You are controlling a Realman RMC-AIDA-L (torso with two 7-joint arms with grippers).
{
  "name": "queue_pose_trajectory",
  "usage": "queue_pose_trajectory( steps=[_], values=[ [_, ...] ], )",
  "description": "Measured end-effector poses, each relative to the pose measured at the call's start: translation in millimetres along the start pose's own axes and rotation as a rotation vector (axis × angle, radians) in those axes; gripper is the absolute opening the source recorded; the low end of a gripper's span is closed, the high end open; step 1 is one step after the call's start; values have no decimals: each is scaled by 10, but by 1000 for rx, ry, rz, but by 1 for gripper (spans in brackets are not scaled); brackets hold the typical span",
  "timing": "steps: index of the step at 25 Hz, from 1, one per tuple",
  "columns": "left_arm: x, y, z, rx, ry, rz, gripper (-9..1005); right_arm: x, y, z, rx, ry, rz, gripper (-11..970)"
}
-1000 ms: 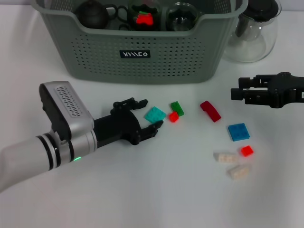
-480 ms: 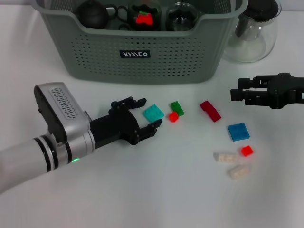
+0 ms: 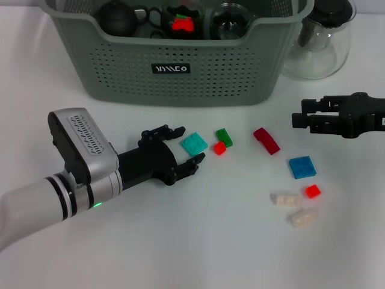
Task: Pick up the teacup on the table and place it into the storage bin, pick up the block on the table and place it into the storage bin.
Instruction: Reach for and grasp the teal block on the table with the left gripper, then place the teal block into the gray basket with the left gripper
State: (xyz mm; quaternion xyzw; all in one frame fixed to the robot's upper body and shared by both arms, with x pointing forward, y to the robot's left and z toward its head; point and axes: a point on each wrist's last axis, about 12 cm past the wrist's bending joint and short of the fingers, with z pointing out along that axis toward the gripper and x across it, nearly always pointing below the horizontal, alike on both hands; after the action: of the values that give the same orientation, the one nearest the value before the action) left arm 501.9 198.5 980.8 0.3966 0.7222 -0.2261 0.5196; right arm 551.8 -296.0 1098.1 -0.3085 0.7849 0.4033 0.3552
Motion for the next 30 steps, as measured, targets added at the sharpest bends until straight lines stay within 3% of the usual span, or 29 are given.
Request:
queue_pose_trajectory(
  steps=[15, 18, 21, 25, 30],
  values=[
    [-12, 16, 84, -4, 40, -2, 652, 11, -3, -4, 4, 1, 2, 595],
    [-11, 13, 83, -4, 39, -5, 425, 16, 0, -6, 2, 2, 3, 595],
    [-4, 7, 38, 3, 20, -13, 411, 27, -1, -15, 4, 0, 7, 595],
    [-65, 57, -183, 46, -94, -77, 408, 31, -2, -18, 5, 0, 8, 595],
    [-270, 233, -725, 156, -272, -211, 425, 23, -4, -20, 6, 1, 2, 595]
  ],
)
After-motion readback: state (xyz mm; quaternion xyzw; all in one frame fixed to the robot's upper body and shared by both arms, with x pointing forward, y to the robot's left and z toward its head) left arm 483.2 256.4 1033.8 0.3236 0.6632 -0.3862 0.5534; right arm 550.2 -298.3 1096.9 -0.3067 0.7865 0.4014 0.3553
